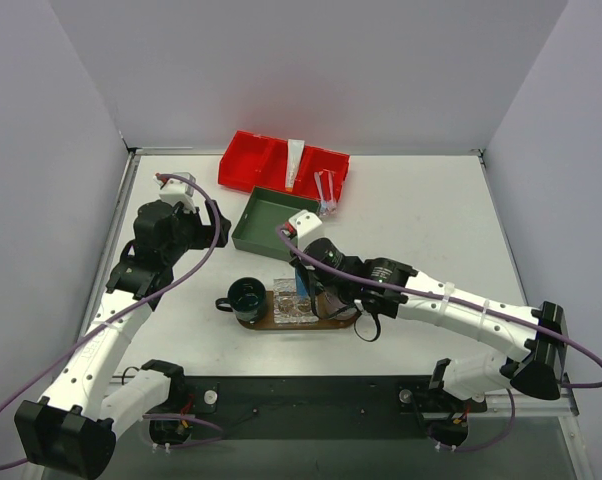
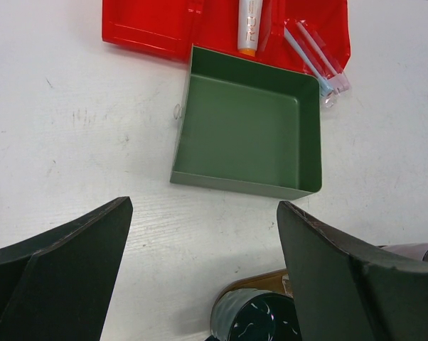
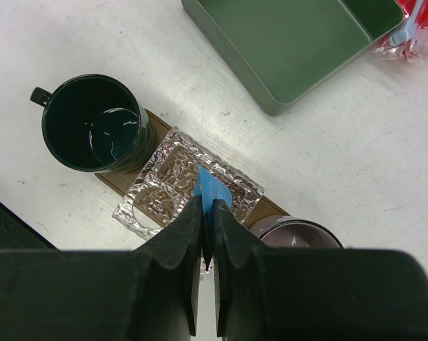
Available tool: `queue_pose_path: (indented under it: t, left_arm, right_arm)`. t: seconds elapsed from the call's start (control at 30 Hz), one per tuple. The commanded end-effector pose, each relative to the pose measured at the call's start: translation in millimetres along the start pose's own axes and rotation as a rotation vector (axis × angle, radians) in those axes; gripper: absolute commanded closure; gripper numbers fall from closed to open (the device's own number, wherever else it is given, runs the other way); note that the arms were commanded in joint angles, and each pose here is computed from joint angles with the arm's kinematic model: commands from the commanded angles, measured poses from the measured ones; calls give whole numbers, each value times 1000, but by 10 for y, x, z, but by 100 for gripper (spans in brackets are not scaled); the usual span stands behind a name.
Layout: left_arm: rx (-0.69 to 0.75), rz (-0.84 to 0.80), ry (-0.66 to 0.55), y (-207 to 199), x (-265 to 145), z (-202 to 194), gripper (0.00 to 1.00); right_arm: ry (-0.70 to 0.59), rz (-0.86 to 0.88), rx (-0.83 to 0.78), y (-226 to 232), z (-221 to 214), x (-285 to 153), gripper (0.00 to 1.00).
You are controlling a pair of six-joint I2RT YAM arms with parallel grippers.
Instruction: Prepare toiletry sets of a toothbrush and toothpaste on the tray
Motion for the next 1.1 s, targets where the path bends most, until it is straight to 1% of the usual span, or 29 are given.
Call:
queue_pose_path:
  t: [0.0,1.07]
  left_arm:
    - [13,2,-52,-21,-28,197,6]
    - [10,-1,-49,-9,-10,187,6]
  right_arm:
    - [-44,-14,31,6,78,32,100]
    - [-11,-32,20,31,-169,310,100]
Point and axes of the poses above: each gripper's point midway between its finger pads, its own x axis out along the fingers, its own y axis along the line the jaws close on, z = x × y, the point moved 1 cm from there along -x, back along the fingers, and after that the axes turned 6 degrees about -x, right-handed, at the moved point
